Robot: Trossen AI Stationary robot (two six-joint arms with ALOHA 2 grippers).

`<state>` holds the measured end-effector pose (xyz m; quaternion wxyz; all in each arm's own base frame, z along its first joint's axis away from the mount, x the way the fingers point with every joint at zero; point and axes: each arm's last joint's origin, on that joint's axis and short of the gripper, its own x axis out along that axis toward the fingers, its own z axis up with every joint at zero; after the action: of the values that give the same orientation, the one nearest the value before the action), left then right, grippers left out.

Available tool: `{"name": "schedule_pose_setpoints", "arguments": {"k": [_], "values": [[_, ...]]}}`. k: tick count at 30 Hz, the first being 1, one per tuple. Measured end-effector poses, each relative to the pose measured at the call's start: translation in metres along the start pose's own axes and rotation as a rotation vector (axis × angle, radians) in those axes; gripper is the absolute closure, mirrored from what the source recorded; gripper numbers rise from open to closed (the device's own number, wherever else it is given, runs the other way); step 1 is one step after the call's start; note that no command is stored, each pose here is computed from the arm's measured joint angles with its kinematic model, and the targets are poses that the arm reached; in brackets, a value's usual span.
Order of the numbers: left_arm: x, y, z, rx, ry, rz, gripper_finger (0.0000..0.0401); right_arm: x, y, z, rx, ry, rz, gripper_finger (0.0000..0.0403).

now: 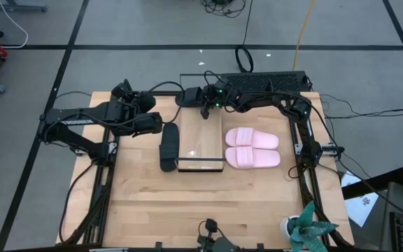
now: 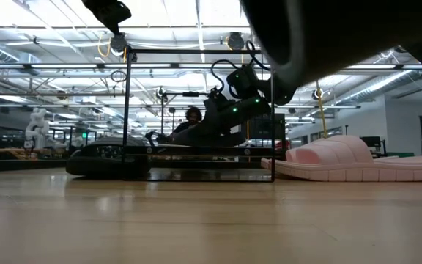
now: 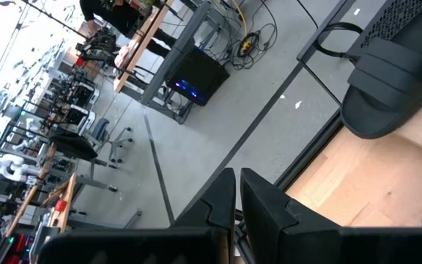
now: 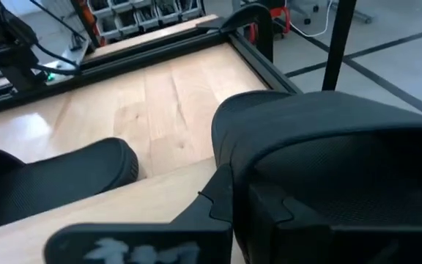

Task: Pick and place slides into the shelf
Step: Put the left black slide on the shelf

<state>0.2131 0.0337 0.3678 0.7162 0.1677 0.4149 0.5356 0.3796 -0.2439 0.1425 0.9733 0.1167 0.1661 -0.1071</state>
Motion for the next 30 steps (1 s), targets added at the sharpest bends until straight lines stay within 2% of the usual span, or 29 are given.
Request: {"name": "schedule_pose_setpoints", "arguments": {"k": [15,20,30], "values": [[0.000,0.000,0.000,0.001,0.000,-0.001,0.0370,-0.002,-0.006,-0.001,0.136,0.012,-0.022,0.0397],[0.000,0.000,0.000,0.001,0.000,0.000,0.0370,-0.004,-0.010,-0.002,0.189,0.022,0.012,0.0392],[0.000,0.000,0.000,0.001,0.000,-0.001,0.0370,-0.004,-0.010,-0.003,0.199,0.036,0.010,0.0388]]}}
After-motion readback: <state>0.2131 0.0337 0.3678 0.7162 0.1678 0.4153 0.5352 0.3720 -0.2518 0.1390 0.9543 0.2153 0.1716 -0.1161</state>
